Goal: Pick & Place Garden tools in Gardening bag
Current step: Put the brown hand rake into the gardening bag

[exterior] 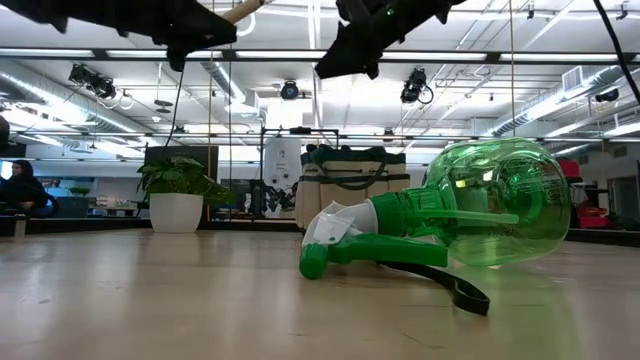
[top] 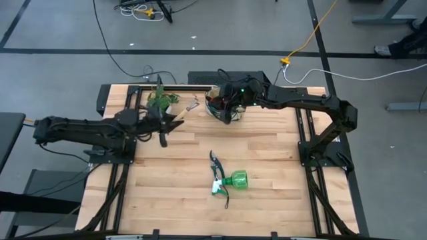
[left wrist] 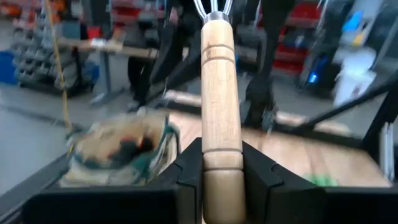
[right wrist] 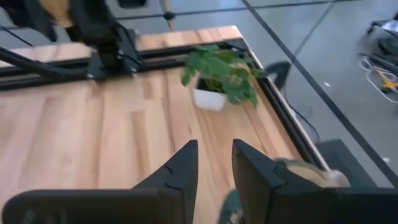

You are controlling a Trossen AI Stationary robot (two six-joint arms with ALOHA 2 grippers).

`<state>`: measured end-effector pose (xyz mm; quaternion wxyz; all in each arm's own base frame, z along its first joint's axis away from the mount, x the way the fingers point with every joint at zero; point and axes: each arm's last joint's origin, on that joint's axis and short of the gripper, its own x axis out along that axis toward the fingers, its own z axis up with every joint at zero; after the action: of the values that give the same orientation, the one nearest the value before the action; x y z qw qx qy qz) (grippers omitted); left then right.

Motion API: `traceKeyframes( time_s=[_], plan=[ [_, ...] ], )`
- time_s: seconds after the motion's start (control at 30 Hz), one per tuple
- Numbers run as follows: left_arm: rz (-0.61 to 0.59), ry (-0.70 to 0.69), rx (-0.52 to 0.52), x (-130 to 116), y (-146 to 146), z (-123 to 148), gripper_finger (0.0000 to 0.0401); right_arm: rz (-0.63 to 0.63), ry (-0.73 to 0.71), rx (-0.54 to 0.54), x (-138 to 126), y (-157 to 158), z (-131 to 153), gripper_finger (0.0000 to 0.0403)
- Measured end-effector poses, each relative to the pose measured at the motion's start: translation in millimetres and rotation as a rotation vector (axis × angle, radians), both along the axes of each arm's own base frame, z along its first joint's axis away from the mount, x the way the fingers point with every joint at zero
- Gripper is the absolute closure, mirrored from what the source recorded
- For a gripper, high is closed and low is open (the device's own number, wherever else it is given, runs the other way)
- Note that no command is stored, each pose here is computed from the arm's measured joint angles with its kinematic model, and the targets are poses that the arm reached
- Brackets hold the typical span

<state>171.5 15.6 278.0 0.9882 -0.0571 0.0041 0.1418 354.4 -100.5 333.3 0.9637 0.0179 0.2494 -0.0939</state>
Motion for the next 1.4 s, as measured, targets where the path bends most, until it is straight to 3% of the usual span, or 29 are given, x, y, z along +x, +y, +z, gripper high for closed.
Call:
traceKeyframes(
  time_s=[0.17,0.5,0.9,1.07,1.4],
  plan=[
    [-0.061,-0.123,0.023,5.5,6.5,-2.1,0.0334,0.084,-0.071,0.043,4.6,7.9,5.1,0.0305],
    [-0.052,-0.164,0.052,6.3,13.5,0.9,0.0334,0.296,-0.333,0.083,16.4,30.6,29.2,0.0305],
    [-0.090,-0.236,0.094,6.3,12.2,8.1,0.0334,0.328,-0.459,0.035,21.5,50.5,41.9,0.0305],
    [-0.091,-0.232,0.093,7.2,12.3,7.4,0.0334,0.283,-0.486,0.012,22.6,54.7,44.7,0.0305],
    [-0.091,-0.233,0.094,7.2,12.2,7.5,0.0334,0.270,-0.538,-0.011,42.2,60.1,30.6,0.0305]
  ],
)
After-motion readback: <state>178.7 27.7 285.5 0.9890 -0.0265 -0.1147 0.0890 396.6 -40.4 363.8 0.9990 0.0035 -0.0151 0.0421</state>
